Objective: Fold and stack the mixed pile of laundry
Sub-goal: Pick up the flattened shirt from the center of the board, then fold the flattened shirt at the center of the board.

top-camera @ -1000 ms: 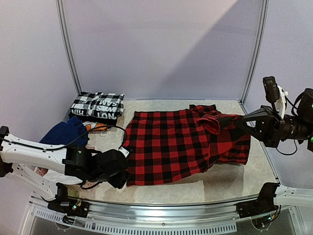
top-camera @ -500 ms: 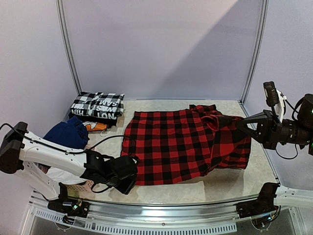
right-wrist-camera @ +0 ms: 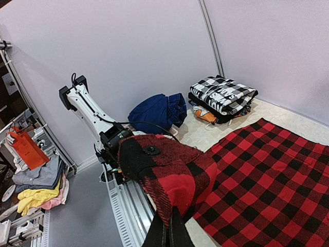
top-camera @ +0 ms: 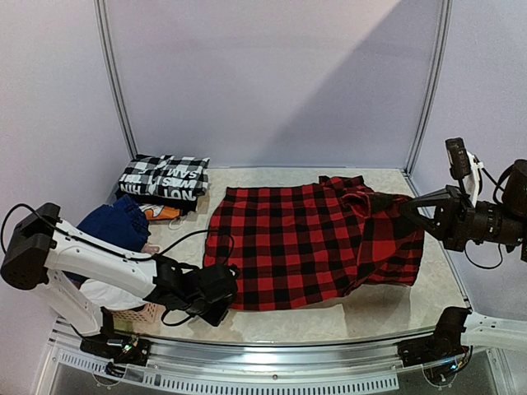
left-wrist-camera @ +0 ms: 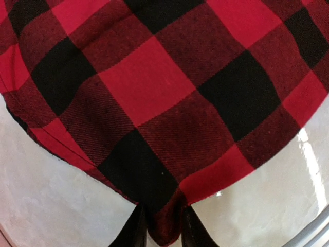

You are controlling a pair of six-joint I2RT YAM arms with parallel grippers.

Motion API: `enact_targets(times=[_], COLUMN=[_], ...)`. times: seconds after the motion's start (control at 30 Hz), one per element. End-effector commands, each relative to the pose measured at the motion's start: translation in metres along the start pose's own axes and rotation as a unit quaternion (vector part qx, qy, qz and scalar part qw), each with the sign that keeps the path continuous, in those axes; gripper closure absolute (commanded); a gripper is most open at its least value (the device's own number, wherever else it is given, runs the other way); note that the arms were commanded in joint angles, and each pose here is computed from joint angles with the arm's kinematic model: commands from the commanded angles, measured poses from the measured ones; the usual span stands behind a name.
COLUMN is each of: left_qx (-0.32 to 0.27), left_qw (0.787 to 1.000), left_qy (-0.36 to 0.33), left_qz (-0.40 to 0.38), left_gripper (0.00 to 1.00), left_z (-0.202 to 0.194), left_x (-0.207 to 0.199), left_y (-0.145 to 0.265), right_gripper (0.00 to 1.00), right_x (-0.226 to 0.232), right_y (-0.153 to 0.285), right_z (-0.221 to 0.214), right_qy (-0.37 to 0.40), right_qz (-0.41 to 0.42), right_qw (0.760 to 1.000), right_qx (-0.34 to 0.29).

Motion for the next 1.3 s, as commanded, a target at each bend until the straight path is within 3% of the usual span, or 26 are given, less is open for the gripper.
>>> enact_targets(times=[0.0,0.1,0.5,0.73,0.87,0.97,1.27], left_qx=[0.018,0.022,0.013,0.015,0.023,0.038,0.04], left_qw=[1.0,0.999,0.999,0.999,0.998,0.998,0.992], left_qy=[-0.009,-0.016,-0.04,-0.048,-0.052,-0.055,-0.118], left_qz=[0.017,0.02,-0.015,0.017,0.022,0.011,-0.012], left_gripper=[0.86,1.0,1.0,0.87,0.63,0.52,0.5], left_z=[-0.007,-0.007,-0.011,-0.012,-0.013,-0.019,-0.026], left_x=[0.006,0.007,-0.005,-0.002,-0.007,-0.011,-0.029], left_y=[-0.011,-0.006,0.054,0.05,0.037,0.027,0.029], right_gripper=[1.0,1.0,1.0,1.0,1.0,1.0,1.0], right_x=[0.004,0.008,0.026,0.031,0.022,0.021,0.021], right_y=[0.006,0.011,0.029,0.024,0.012,0.011,0.016], right_z=[0.002,0.007,0.021,0.031,0.031,0.031,0.03], right_qy=[0.01,0.014,0.018,0.03,0.025,0.026,0.029], right_qz=[0.004,0.004,0.027,0.038,0.008,0.001,-0.004], right_qw=[1.0,1.0,0.999,0.999,1.0,1.0,0.999], right_qx=[-0.008,-0.01,-0.017,-0.02,-0.01,-0.011,-0.018])
Point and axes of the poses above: each gripper's point midway between its finger pads, its own y axis back along the fingers, its own x axis along the line the jaws close on, z = x × y, the point moved 10 cm from there along y, back along the fingers, and after that the axes turned 10 degrees about -y, right-handed, at the moved point
